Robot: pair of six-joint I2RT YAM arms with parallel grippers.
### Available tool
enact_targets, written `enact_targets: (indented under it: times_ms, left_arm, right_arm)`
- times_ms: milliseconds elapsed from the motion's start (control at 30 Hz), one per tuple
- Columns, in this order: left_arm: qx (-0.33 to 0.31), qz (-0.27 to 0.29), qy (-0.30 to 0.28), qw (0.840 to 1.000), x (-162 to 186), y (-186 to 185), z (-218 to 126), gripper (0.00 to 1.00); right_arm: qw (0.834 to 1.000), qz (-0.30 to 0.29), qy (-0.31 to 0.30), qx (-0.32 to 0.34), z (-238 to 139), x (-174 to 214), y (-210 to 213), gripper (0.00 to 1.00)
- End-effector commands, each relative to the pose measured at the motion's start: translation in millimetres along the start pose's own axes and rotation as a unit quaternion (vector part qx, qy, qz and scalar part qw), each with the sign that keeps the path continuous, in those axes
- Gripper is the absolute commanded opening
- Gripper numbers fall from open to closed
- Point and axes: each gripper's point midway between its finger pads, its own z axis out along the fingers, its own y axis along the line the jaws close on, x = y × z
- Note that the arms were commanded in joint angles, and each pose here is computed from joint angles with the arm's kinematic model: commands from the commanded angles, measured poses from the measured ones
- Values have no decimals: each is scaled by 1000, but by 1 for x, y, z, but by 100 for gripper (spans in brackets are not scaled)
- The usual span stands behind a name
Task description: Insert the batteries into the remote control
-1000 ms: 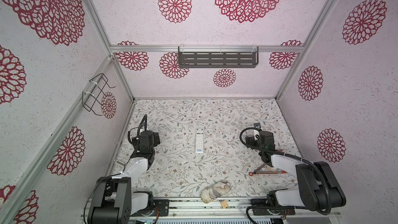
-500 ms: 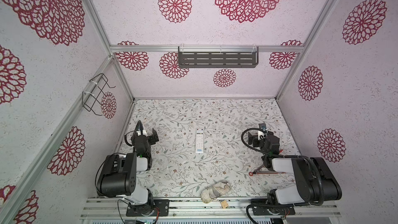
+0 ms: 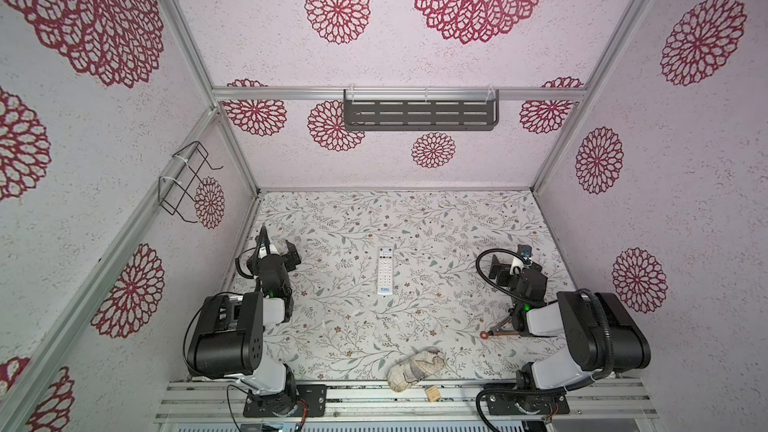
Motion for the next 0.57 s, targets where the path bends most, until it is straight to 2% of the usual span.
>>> enact_targets:
  times_ms: [0,533]
  left_arm:
    - [-6,4,-5,1000,-4,0,1,98]
    - [-6,17,-12,1000,-5,-6,-2,98]
  right_arm:
    - [999,18,-36,13,1,-22,-4,99]
    - [999,18,-35,13,1,-21,-3,99]
